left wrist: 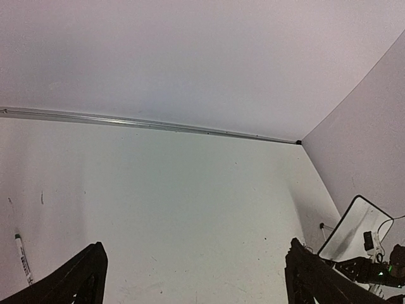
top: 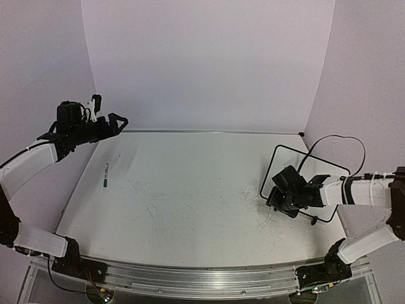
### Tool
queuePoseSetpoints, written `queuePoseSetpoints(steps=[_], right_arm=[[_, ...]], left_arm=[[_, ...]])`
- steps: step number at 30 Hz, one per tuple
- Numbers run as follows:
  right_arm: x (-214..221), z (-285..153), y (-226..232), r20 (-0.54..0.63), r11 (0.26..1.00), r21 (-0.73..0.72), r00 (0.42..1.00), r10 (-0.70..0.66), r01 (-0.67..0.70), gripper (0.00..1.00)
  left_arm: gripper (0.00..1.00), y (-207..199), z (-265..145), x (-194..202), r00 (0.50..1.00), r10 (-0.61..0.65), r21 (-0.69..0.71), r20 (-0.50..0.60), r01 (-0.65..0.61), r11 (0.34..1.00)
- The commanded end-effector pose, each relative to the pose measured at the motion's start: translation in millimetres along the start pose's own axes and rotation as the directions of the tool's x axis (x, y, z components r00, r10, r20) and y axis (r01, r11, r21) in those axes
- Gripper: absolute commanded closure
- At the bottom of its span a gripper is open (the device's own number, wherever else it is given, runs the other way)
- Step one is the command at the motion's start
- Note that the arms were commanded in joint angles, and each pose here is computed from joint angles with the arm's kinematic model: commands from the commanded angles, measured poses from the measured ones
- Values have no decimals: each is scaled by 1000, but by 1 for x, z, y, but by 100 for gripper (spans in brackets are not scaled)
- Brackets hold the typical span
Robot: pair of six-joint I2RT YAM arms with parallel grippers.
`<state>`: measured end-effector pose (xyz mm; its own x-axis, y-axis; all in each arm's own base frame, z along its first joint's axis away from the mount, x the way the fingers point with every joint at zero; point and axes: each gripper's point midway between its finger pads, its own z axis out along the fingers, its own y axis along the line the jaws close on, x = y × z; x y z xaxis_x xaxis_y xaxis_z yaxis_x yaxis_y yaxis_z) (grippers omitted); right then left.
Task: Write a sentence on the whiteboard
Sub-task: Move the whiteboard to the corner of the board.
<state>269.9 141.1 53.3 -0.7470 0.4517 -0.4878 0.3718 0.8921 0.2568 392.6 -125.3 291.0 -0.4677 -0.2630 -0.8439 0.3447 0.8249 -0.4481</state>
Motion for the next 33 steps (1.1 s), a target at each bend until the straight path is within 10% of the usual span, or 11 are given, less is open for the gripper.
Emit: queuePoseSetpoints(steps=[1,5,8,33], right_arm=[[-12,14,3,84,1000,17,996,13,-15,36],[-11,25,5,83,999,49,997,-13,9,41],[-12,30,2,100,998,68,995,-4,-3,65],[-11,46,19,131,980,133,977,-167,149,95]], left_arm=[[1,-5,-14,-17,996,82,-53,44,-79,995],[1,-10,-12,-14,994,101,-45,31,-99,994],[2,-11,-12,-13,993,112,-49,26,-111,993],[3,-13,-7,-1,990,141,-58,-9,-142,988]])
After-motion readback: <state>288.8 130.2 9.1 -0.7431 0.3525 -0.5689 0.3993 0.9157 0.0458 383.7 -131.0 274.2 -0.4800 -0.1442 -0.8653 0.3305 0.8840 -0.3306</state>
